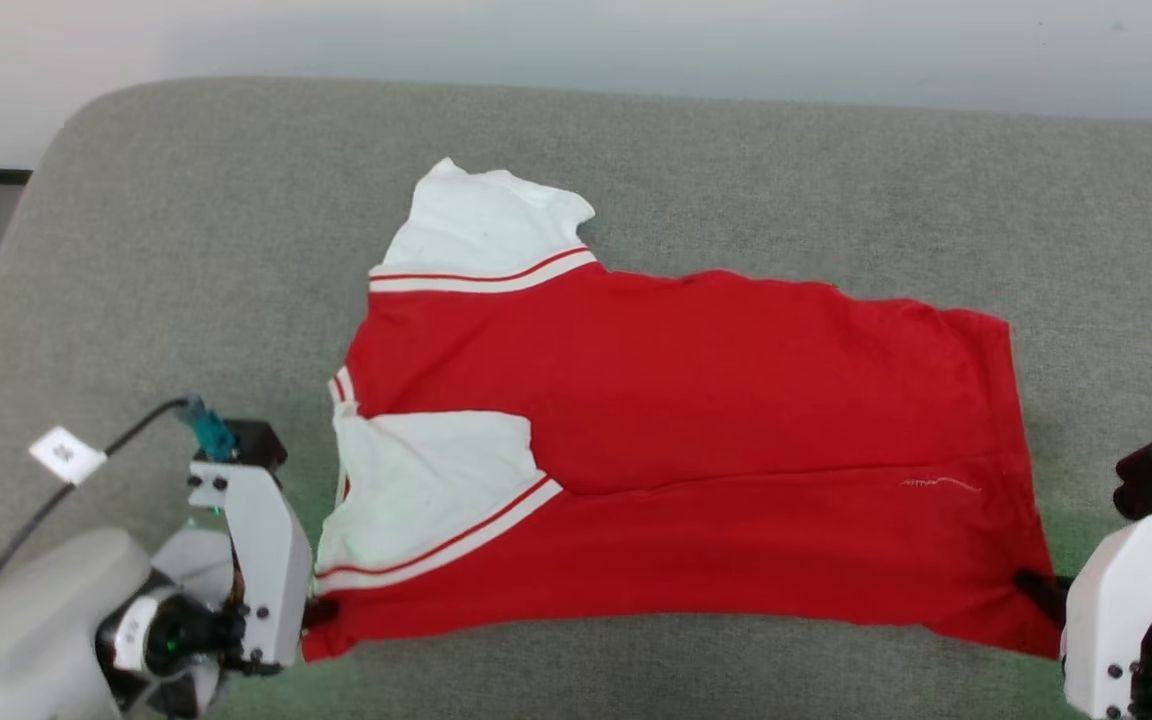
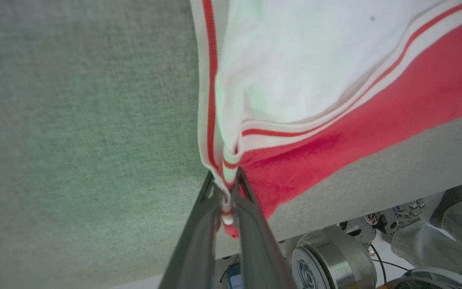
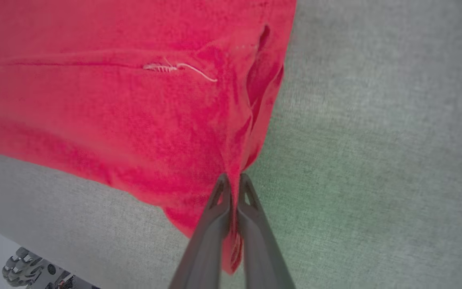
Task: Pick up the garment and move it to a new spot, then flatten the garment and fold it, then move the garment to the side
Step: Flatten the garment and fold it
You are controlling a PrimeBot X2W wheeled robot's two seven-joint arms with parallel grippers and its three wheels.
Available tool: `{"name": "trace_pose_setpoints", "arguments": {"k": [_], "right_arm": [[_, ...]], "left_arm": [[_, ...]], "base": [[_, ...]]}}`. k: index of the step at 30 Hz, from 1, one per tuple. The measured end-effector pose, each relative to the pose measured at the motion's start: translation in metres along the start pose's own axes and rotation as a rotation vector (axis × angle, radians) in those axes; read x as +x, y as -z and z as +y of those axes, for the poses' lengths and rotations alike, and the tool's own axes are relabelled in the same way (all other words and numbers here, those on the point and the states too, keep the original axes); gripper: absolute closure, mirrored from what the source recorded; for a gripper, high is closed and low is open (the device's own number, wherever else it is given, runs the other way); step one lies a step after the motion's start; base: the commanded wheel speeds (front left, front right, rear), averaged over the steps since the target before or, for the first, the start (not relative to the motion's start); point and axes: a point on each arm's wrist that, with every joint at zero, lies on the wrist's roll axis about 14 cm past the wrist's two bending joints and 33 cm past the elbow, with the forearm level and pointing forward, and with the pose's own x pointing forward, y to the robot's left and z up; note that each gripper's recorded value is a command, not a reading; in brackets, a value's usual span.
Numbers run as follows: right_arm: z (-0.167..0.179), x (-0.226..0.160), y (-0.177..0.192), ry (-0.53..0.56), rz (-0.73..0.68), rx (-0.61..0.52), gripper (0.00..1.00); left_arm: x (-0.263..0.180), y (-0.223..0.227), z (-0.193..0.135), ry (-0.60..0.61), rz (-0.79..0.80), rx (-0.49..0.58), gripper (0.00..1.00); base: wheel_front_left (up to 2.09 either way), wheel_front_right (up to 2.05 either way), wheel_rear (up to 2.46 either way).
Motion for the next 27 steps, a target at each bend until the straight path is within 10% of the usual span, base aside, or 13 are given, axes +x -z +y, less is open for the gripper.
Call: {"name": "trace_pose_setpoints", "arguments": {"k": [4,5,6,8,16,27], "right_arm": [[0.0,0.003,0.01,-0.003,0.017,0.023,1.0],[0.0,0.004,0.01,-0.002,0.01,0.026,0.9],[0.0,0.005,0.008,-0.001,0.0,0.025,0.53],[0.0,0.006,0.007,-0.001,-0.008,0.023,0.02],[-0.01,-0.004,-0.024,0.021,-0.145,0.033,0.0],[-0.008,-0.045,-0.126,0.045,-0.702,0.023,0.0]], "left_arm": [[0.008,0.012,-0.003,0.007,0.031,-0.012,0.82],[0.009,0.012,-0.003,0.007,0.031,-0.013,0.5],[0.01,0.011,-0.003,0.005,0.024,-0.016,0.03],[0.011,0.008,-0.002,0.001,0.016,-0.019,0.0],[-0.012,-0.036,0.004,-0.04,-0.074,0.032,0.0],[-0.035,-0.152,-0.009,-0.038,-0.347,0.124,0.0]], "base": [[0.0,0.0,0.0],[0.0,0.0,0.0],[0.0,0.0,0.0],[0.0,0.0,0.0],[0.0,0.0,0.0],[0.0,0.0,0.0]]}}
